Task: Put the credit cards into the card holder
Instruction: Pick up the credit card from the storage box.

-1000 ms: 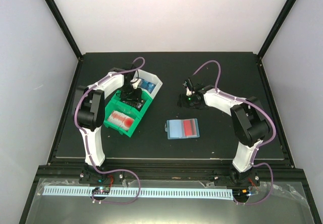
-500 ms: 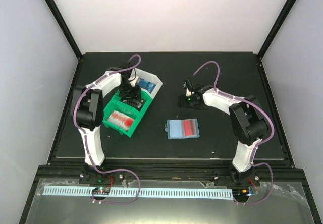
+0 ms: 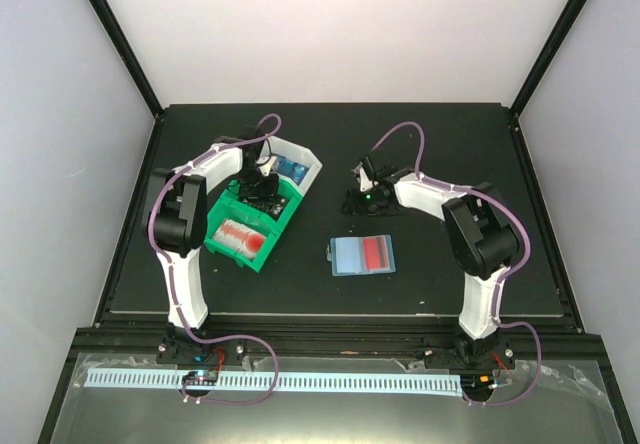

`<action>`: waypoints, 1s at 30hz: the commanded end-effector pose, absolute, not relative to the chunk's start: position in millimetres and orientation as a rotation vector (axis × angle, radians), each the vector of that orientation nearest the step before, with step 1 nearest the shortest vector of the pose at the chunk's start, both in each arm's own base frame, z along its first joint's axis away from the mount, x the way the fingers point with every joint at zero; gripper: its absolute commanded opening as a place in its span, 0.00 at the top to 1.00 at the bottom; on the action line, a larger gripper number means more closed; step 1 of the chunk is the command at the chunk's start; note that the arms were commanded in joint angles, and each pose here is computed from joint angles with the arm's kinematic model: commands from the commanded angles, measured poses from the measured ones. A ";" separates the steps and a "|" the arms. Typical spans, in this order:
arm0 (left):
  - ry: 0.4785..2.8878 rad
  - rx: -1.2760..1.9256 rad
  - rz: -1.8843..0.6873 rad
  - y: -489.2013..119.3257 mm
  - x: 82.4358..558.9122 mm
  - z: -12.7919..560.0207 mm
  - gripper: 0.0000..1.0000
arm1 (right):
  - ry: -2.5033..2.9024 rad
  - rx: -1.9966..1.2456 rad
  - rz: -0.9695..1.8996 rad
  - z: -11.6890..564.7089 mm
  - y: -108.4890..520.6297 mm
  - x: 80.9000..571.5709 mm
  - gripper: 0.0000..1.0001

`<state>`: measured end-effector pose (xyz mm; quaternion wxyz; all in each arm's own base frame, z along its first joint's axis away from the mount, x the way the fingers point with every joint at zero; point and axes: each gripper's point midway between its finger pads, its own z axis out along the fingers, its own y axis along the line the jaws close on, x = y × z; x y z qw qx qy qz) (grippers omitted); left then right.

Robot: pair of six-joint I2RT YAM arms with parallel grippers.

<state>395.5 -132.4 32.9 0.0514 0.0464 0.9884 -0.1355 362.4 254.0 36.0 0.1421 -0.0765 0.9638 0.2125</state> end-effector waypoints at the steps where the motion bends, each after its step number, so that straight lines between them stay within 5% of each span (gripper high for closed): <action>1: 3.008 0.172 -0.494 -143.7 393.4 30.4 0.73 | 2.745 -0.343 0.678 41.5 279.4 364.0 0.38; 30: 2.945 0.220 -1.079 -196.7 358.5 80.8 0.81 | 2.740 -0.393 0.653 43.7 299.4 358.9 0.38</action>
